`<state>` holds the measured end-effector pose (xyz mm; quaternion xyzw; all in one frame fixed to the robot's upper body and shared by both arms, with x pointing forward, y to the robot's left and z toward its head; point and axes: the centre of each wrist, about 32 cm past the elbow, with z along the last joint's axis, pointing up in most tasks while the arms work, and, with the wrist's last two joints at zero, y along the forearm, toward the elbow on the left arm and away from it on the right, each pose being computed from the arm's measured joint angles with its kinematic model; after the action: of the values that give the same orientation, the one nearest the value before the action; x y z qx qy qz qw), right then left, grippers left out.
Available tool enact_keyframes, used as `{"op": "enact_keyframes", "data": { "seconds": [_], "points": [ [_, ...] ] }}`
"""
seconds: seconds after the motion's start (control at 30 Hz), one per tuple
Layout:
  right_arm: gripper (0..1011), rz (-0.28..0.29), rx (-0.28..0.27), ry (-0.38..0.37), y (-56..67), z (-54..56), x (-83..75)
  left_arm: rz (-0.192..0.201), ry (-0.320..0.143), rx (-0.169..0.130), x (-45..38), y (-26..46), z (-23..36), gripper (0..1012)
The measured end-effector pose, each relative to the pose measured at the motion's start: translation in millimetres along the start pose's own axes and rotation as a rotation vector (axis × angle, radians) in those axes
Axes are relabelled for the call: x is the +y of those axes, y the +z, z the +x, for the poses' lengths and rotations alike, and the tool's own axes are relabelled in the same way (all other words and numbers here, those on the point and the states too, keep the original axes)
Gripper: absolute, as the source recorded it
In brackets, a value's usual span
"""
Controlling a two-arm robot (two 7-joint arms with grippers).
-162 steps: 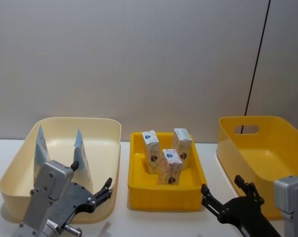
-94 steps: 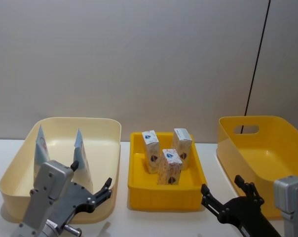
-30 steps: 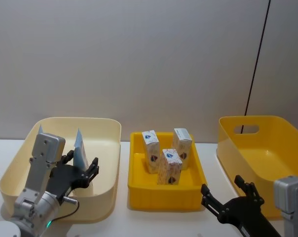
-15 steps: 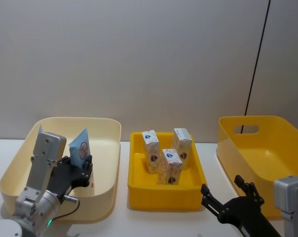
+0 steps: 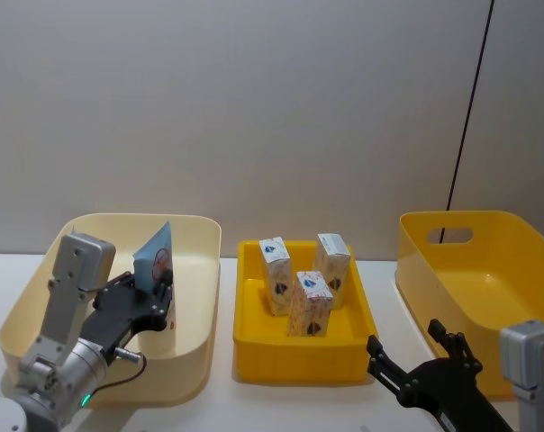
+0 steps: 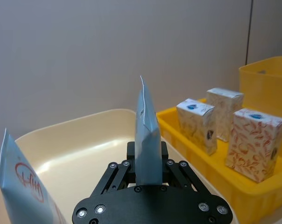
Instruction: Bimanual collaborative sorting of washing and personal care products
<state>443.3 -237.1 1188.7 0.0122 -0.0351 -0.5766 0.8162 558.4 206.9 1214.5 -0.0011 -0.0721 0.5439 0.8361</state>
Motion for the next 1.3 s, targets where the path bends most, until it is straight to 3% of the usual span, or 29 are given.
{"op": "enact_keyframes", "data": {
  "seconds": [0.2,0.4,0.67,0.93,1.23,1.3],
  "points": [
    [1001,0.0,0.0,0.0,0.0,0.0,0.0,-0.062,-0.052,0.0,1.5,8.9,6.7,252],
    [1001,0.0,0.0,0.0,0.0,0.0,0.0,-0.137,-0.135,0.011,2.5,23.5,13.9,252],
    [1001,0.0,0.0,0.0,0.0,0.0,0.0,-0.198,-0.234,0.047,2.2,37.3,16.0,252],
    [1001,0.0,0.0,0.0,0.0,0.0,0.0,-0.23,-0.34,0.105,-0.4,46.4,11.4,251],
    [1001,0.0,0.0,0.0,0.0,0.0,0.0,-0.23,-0.47,0.195,-6.6,50.0,-3.0,252],
    [1001,0.0,0.0,0.0,0.0,0.0,0.0,-0.226,-0.5,0.217,-8.9,49.9,-8.5,252]
  ]
}}
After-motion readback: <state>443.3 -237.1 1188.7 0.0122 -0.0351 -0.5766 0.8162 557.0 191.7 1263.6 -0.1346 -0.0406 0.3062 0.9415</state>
